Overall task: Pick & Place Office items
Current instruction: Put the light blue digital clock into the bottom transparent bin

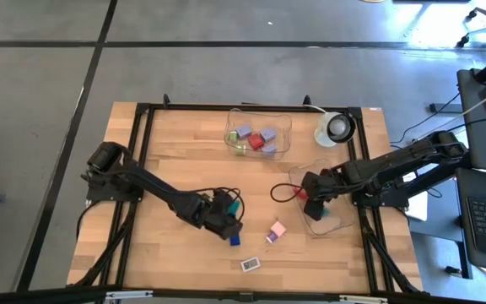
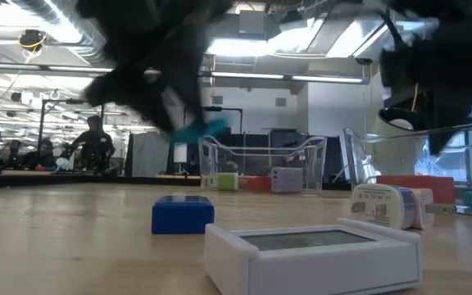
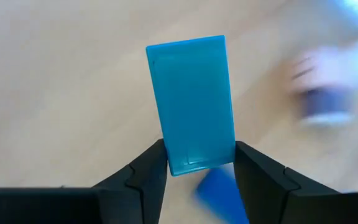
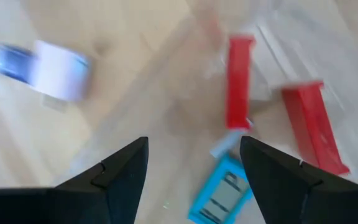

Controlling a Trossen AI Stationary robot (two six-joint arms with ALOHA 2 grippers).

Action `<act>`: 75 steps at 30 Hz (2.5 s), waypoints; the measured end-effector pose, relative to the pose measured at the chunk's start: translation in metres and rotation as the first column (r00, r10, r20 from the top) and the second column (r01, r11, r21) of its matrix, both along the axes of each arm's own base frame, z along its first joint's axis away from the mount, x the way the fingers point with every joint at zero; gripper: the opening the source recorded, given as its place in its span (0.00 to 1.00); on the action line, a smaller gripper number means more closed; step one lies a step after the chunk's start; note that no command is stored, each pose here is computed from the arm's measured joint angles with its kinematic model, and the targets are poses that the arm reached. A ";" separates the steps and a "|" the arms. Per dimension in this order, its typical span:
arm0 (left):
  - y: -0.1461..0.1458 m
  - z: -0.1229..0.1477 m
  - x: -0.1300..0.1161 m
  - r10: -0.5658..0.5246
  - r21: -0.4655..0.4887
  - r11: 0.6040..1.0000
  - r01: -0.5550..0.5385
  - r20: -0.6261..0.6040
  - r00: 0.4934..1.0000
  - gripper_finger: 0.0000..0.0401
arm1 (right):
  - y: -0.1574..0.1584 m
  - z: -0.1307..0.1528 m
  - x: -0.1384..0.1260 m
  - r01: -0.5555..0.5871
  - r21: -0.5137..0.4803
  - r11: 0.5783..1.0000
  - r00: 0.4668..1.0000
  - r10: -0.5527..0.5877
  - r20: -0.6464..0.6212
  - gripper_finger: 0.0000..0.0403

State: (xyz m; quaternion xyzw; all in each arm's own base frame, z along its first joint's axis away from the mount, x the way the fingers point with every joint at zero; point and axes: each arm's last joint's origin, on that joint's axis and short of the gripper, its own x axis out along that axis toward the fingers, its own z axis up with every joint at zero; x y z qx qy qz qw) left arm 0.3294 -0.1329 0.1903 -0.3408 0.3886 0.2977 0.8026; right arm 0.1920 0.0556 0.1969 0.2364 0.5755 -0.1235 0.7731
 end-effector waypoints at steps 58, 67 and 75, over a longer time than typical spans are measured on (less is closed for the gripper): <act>0.049 0.052 0.054 -0.194 0.640 0.766 -0.060 0.318 0.928 0.43 | -0.036 0.088 0.089 0.222 0.065 0.973 0.751 -0.213 0.625 0.14; 0.047 0.052 0.056 -0.151 0.464 0.882 -0.077 0.435 0.888 0.63 | -0.042 0.085 0.077 0.150 0.058 0.987 0.825 -0.157 0.543 0.14; 0.042 0.043 0.052 -0.150 0.314 0.949 0.014 0.414 0.898 0.71 | -0.035 0.089 0.030 0.038 0.052 0.998 0.942 -0.053 0.332 0.15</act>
